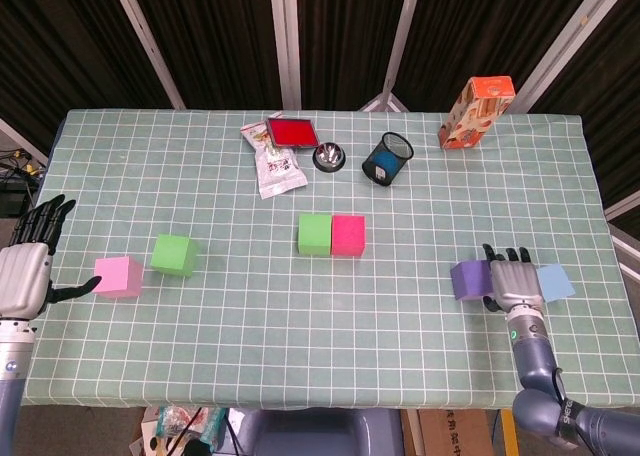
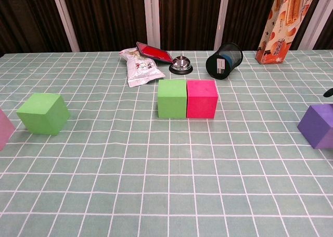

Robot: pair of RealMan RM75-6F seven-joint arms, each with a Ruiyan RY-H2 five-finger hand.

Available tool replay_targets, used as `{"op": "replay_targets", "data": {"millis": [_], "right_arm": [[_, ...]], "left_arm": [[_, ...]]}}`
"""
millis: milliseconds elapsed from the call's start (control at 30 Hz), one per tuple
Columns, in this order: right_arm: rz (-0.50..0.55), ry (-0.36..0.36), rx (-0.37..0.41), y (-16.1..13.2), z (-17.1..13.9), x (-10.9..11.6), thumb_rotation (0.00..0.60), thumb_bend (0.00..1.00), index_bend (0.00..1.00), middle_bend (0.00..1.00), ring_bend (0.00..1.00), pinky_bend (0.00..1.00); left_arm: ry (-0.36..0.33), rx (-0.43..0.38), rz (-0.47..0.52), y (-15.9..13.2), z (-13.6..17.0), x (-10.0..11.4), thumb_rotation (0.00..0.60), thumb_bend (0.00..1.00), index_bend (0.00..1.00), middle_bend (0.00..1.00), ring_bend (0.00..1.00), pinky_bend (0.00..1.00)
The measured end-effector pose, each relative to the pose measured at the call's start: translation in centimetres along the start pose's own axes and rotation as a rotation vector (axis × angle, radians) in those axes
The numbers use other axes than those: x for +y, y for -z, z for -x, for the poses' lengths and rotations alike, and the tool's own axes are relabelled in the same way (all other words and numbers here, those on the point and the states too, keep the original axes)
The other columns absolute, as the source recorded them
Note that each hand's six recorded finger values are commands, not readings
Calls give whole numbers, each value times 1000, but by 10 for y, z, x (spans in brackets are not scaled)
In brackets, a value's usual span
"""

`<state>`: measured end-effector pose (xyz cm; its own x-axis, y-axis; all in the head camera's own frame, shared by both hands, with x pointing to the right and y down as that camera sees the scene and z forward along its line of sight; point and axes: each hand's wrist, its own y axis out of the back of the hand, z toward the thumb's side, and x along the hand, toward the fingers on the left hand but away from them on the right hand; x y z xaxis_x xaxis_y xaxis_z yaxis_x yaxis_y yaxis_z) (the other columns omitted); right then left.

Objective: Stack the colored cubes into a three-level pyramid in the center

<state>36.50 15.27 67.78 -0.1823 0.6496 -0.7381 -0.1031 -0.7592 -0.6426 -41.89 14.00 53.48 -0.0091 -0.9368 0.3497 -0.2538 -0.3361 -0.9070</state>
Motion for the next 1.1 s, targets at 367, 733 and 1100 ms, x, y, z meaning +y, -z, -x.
{"op": "replay_targets", "data": {"millis": [367, 733, 1100], "right_arm": [[44, 24, 25, -8, 1, 5, 600, 336, 0, 392, 235, 0], [78, 28, 34, -17, 2, 9, 600, 336, 0, 396, 237, 0], [58, 18, 38, -18, 1, 9, 600, 335, 0, 261, 116, 0]], "left_arm": [[3, -4, -3, -1, 1, -1, 600, 77, 0, 0, 0, 11], [4, -3, -3, 0, 1, -2, 600, 77, 0, 0, 0, 11], [5, 1, -4, 1, 1, -2, 600, 78, 0, 0, 0, 11]]}}
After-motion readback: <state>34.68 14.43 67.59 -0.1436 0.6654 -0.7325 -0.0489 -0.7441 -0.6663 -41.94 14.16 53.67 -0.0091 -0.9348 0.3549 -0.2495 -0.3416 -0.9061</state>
